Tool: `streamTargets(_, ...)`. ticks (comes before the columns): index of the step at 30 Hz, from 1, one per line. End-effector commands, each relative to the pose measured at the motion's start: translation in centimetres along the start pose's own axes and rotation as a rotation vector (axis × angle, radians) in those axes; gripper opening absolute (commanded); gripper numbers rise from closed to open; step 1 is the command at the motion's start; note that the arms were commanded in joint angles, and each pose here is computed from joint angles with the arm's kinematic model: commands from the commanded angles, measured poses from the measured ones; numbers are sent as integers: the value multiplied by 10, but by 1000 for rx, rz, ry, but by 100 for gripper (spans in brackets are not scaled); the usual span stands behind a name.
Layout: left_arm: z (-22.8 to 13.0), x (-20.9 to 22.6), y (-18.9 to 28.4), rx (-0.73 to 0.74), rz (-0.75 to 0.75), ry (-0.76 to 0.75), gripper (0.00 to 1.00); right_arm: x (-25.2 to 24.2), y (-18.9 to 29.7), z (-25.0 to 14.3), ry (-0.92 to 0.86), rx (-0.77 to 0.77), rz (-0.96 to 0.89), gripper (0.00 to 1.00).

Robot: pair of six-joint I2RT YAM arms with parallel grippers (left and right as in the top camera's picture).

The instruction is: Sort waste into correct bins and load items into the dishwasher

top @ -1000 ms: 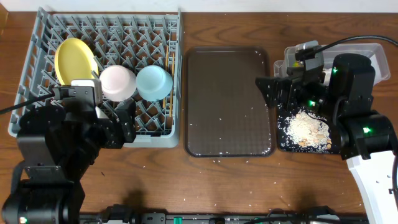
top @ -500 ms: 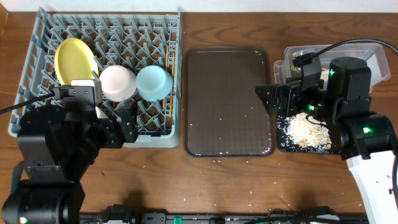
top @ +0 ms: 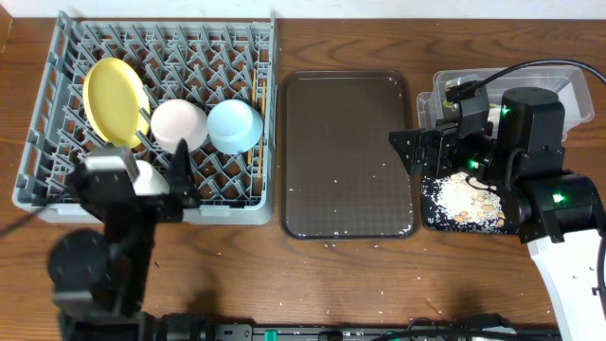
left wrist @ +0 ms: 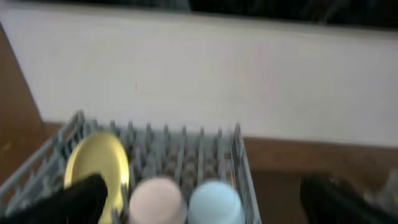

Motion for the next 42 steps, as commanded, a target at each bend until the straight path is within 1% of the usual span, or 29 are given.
streamTargets(1, -33, 11, 3, -32, 9, -14, 100, 0, 2, 2, 15, -7, -7, 99)
streamTargets(7, -88, 26, 8, -76, -4, -16, 100, 0, 2, 2, 15, -7, -6, 99)
streamTargets(11, -115, 34, 10, -84, -7, -16, 100, 0, 2, 2, 15, -7, -6, 99)
streamTargets(20, -154, 44, -3, -95, -23, -18, 100, 0, 2, 2, 15, -7, -6, 99)
streamTargets(25, -182, 50, -13, -64, -33, -17, 100, 0, 2, 2, 15, -7, -7, 99)
streamTargets(28, -188, 52, -14, -37, -26, -17, 100, 0, 2, 2, 15, -7, -7, 99)
streamTargets(37, -189, 52, -15, -27, -24, -16, 100, 0, 2, 2, 15, -7, -7, 99)
streamTargets(42, -201, 55, -14, 55, -1, -14, 100, 0, 2, 2, 15, -7, -6, 99)
Point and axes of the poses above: each gripper's point midway between its finger pads, its own y axis back along the fingers, its own x axis along the line the jaws close on, z = x × y, the point moved 10 cm from there along y, back along the fingers, and after that the axes turned 11 degrees about y, right-handed, at the moved point
